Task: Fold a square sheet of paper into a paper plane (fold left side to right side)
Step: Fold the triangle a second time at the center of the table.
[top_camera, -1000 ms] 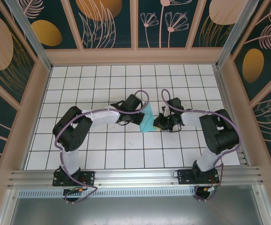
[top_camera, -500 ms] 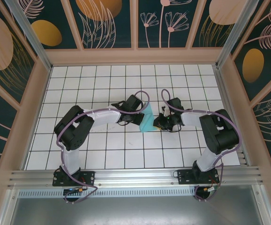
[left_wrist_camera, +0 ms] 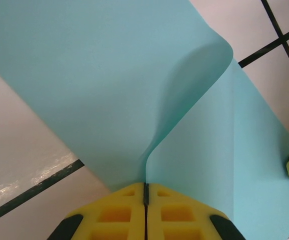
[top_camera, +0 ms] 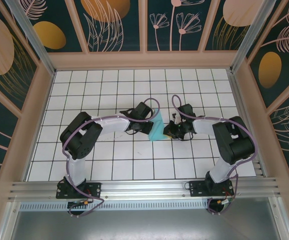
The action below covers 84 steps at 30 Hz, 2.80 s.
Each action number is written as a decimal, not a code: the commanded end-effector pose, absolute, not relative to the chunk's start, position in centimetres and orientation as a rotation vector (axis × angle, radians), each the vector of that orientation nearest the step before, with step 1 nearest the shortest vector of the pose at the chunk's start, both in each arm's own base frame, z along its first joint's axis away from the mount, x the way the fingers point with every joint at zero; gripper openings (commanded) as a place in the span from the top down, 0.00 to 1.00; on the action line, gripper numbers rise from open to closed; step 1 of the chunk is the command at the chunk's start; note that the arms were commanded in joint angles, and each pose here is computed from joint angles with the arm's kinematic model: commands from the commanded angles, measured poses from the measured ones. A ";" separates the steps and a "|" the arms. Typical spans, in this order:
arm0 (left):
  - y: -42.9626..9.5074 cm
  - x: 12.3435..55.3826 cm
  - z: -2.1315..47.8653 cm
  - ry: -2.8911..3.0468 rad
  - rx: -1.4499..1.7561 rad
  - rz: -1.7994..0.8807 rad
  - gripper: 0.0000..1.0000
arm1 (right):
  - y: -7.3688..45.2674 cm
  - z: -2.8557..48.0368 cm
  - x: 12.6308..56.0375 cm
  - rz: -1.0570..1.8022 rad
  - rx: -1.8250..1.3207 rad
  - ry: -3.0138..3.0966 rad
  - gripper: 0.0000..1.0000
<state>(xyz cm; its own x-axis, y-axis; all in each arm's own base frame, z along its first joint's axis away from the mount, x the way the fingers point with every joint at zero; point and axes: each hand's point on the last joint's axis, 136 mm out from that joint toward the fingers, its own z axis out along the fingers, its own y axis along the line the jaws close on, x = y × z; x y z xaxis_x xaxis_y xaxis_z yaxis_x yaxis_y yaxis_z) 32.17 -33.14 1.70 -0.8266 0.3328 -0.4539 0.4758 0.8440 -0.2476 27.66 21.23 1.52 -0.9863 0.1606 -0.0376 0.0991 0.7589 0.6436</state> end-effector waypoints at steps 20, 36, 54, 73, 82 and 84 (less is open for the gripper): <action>-32.9 31.9 -0.5 2.677 0.630 -0.479 0.91 | 21.5 3.6 28.9 1.047 0.159 2.807 0.83; -32.4 31.5 -1.0 2.689 0.621 -0.468 0.92 | 25.6 7.0 32.9 1.251 0.153 2.648 0.84; -31.9 31.5 -1.3 2.695 0.611 -0.434 0.94 | 25.4 2.7 32.3 1.126 0.161 2.767 0.85; -32.0 31.9 -0.3 2.672 0.602 -0.436 0.92 | 23.8 -0.6 31.0 0.979 0.174 2.878 0.84; -32.2 33.0 6.2 2.548 0.547 -0.479 0.68 | 23.3 -1.9 29.9 0.954 0.185 2.919 0.84; -31.8 33.0 7.5 2.522 0.532 -0.476 0.64 | 23.2 -2.0 29.8 0.953 0.188 2.922 0.84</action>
<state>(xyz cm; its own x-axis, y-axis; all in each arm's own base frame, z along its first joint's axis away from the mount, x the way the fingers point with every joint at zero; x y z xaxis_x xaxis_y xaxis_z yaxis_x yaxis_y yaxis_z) 32.65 -32.78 4.65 -0.8092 0.3038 -0.5029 0.4682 0.8506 -0.2395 31.95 24.96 1.61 -0.9854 0.1397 -0.0972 0.0365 0.7312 0.6811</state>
